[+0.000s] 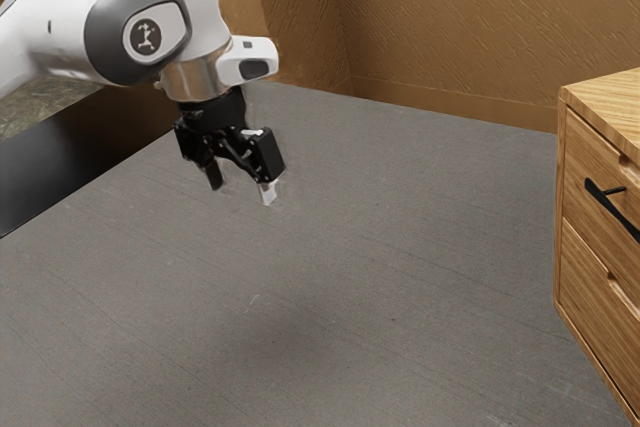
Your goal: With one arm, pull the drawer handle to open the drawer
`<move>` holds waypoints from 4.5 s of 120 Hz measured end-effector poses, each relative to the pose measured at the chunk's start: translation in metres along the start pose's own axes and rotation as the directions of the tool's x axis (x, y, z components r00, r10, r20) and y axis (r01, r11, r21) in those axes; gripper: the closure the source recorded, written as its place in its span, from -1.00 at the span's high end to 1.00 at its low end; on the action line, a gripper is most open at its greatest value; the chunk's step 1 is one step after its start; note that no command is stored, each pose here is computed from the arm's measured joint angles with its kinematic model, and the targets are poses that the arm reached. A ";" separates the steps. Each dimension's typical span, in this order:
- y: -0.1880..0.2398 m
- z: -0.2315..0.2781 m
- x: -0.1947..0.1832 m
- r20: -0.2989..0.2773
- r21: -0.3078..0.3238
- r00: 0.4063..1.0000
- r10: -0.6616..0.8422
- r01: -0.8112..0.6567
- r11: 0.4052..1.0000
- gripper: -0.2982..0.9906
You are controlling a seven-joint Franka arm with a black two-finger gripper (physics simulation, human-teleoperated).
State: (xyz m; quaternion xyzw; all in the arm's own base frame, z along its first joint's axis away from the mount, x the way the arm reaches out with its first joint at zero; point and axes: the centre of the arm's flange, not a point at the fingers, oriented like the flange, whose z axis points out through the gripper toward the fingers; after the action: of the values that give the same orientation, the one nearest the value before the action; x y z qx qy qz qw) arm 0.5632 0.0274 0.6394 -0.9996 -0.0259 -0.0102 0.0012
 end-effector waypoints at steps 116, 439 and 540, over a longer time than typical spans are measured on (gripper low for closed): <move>0.346 -0.073 -0.127 -0.081 -0.273 0.997 0.012 -0.033 0.961 0.54; 0.351 -0.029 -0.054 -0.009 0.473 -0.639 0.769 -0.681 -0.559 0.54; 0.331 -0.024 -0.021 -0.001 0.478 -0.617 0.787 -0.691 -0.542 0.54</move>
State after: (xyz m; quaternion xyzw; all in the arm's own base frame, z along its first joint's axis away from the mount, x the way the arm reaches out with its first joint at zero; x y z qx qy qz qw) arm 0.5585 -0.3042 0.6621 -0.4442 0.8592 -0.2223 0.1226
